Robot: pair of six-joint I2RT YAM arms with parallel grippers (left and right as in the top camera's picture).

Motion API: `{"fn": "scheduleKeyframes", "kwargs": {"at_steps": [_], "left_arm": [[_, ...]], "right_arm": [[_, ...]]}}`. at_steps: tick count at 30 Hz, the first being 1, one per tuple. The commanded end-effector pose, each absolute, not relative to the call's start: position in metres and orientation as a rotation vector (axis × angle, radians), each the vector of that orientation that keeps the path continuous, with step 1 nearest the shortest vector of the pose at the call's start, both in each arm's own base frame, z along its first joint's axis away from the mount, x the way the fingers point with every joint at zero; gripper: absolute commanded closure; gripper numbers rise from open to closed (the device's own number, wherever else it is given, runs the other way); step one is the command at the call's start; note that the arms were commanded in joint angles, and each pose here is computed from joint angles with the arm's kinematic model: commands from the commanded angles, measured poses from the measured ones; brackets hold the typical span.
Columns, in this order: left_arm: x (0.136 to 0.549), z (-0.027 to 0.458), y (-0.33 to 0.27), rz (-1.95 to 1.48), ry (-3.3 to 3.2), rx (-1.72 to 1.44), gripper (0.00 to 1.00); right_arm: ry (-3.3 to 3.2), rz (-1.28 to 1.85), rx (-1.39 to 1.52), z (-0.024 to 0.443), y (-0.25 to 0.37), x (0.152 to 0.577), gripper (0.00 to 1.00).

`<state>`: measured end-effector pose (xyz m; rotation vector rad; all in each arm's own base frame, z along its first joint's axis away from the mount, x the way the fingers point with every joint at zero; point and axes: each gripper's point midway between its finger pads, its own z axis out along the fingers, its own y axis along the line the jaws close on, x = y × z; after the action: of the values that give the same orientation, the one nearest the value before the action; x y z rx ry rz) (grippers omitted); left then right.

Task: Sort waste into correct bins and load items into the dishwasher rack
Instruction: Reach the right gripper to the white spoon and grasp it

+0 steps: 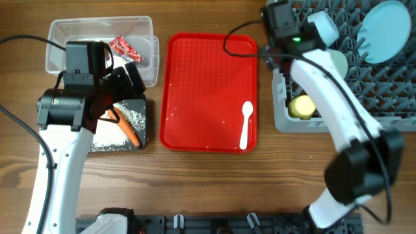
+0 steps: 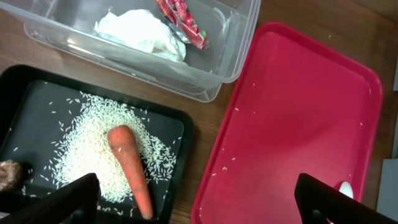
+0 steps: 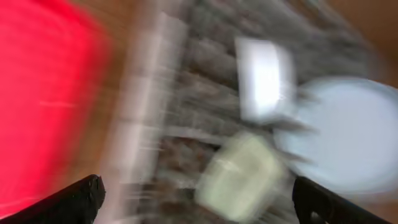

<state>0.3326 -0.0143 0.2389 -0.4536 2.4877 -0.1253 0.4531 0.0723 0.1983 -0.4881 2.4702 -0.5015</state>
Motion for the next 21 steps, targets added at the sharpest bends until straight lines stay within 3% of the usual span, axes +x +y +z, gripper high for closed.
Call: {"fn": "scheduleKeyframes", "kwargs": {"at_steps": [1,2,5,9,10,13,21], "left_arm": [[0.334,0.242,-0.011,-0.117,2.474,-0.473,0.00],[0.334,0.242,-0.011,-0.117,2.474,-0.473,0.00],[0.334,0.242,-0.011,-0.117,2.474,-0.473,0.00],[0.334,0.242,-0.011,-0.118,2.474,-0.473,0.00],[0.334,0.242,-0.011,-0.117,2.475,-0.473,0.00],[0.334,0.242,-0.011,-0.118,2.474,-0.473,0.00],[0.334,0.242,-0.011,-0.118,2.474,-0.473,0.00]], "right_arm": [[2.379,0.558,-0.693,0.242,0.200,0.398,0.00],[2.380,0.714,-0.723,0.242,0.216,0.386,0.00],[2.599,0.702,-0.655,0.194,0.207,0.364,0.05],[2.953,0.507,-0.335,0.116,0.184,0.325,0.42],[2.992,0.425,-0.301,0.098,0.179,0.317,0.46],[3.058,0.176,-0.164,0.058,0.160,0.297,0.46],[3.110,0.126,-0.124,0.004,0.157,0.283,0.46]]}}
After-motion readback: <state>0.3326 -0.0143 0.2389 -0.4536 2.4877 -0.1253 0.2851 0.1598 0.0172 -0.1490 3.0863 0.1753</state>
